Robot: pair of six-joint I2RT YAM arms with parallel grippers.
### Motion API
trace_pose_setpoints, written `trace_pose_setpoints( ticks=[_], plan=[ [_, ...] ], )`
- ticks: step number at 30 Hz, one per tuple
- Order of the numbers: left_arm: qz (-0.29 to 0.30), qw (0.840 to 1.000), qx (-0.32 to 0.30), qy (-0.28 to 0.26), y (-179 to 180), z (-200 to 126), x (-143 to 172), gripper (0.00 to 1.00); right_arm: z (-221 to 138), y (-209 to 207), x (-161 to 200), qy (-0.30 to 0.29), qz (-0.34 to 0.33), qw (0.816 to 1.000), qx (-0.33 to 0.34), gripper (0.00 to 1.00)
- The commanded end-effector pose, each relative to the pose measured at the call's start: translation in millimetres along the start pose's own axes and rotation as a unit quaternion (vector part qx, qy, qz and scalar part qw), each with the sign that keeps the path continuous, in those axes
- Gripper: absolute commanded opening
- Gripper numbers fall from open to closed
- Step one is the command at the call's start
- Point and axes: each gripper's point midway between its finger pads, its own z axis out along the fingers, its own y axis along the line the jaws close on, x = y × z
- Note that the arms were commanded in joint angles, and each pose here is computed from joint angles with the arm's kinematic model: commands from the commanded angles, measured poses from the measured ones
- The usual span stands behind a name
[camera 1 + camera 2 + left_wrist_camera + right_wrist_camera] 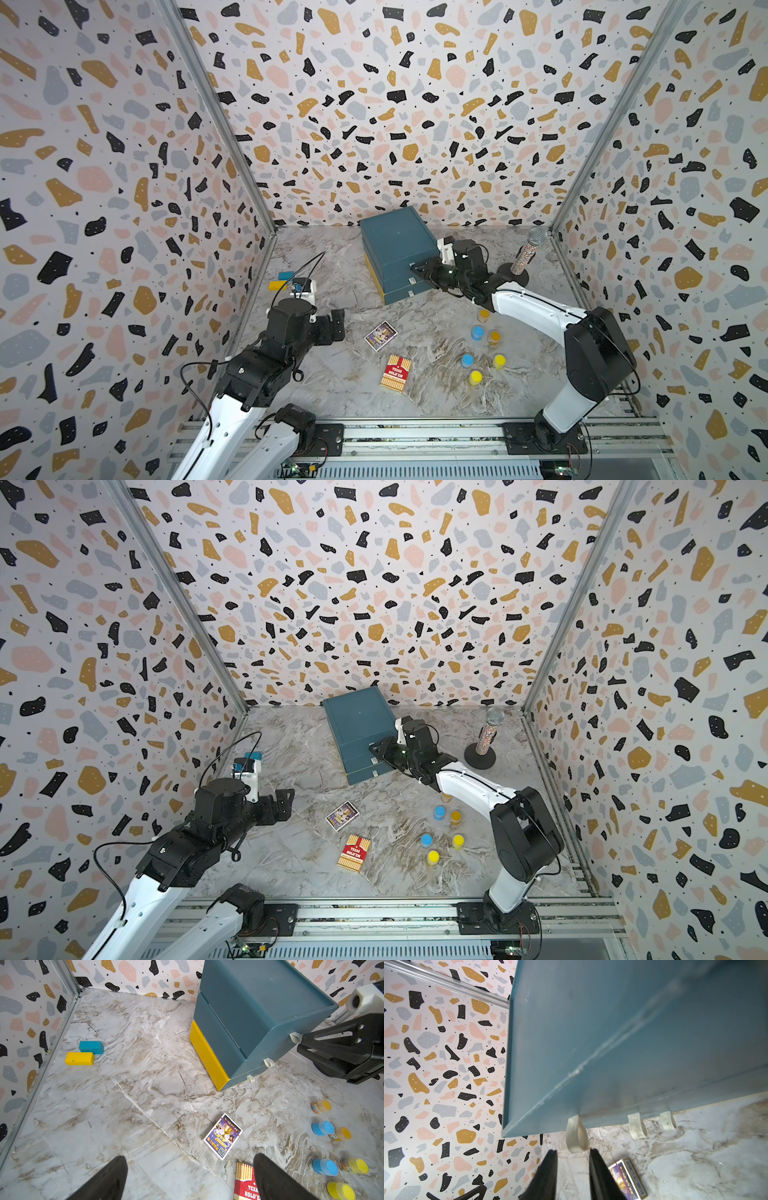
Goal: Put the paint cans in the drawer according to color
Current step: Open the drawer in the storage box.
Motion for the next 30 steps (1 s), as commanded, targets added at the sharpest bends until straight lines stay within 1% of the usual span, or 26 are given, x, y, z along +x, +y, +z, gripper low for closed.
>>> trace_pose_setpoints(
  ticks=[1, 4, 10, 12, 21, 25, 30],
  plan=[
    [0.006, 1.000, -0.005, -0.007, 2.3, -1.1, -1.3, 0.97, -0.9, 16.9, -11.9, -0.017, -0.008, 1.000, -0.012, 0.27],
    [0.007, 1.000, -0.005, -0.006, 2.3, -0.4, -0.9, 0.98, 1.2, 14.7, -12.5, -0.019, -0.006, 1.000, -0.008, 0.22],
    [0.007, 1.000, -0.006, -0.006, 2.5, -0.3, -0.9, 0.98, -0.1, 12.2, -13.0, -0.021, -0.003, 1.000, -0.002, 0.05],
    [0.007, 1.000, -0.005, -0.006, 2.4, -0.4, -0.9, 0.98, -1.5, 12.0, -12.4, -0.022, -0.003, 1.000, 0.000, 0.00],
    [0.007, 1.000, -0.006, -0.006, 2.5, -0.3, -1.1, 0.98, -16.7, 12.8, -4.6, -0.026, 0.001, 1.000, 0.005, 0.00],
    [0.006, 1.000, -0.007, -0.008, 3.2, -0.8, -1.3, 0.98, -27.2, 8.7, 6.7, -0.016, 0.002, 1.000, 0.010, 0.00],
    [0.007, 1.000, -0.006, -0.007, 2.6, -0.8, -1.5, 0.98, -48.9, 1.6, 23.1, -0.008, 0.003, 1.000, 0.018, 0.00]
  ],
)
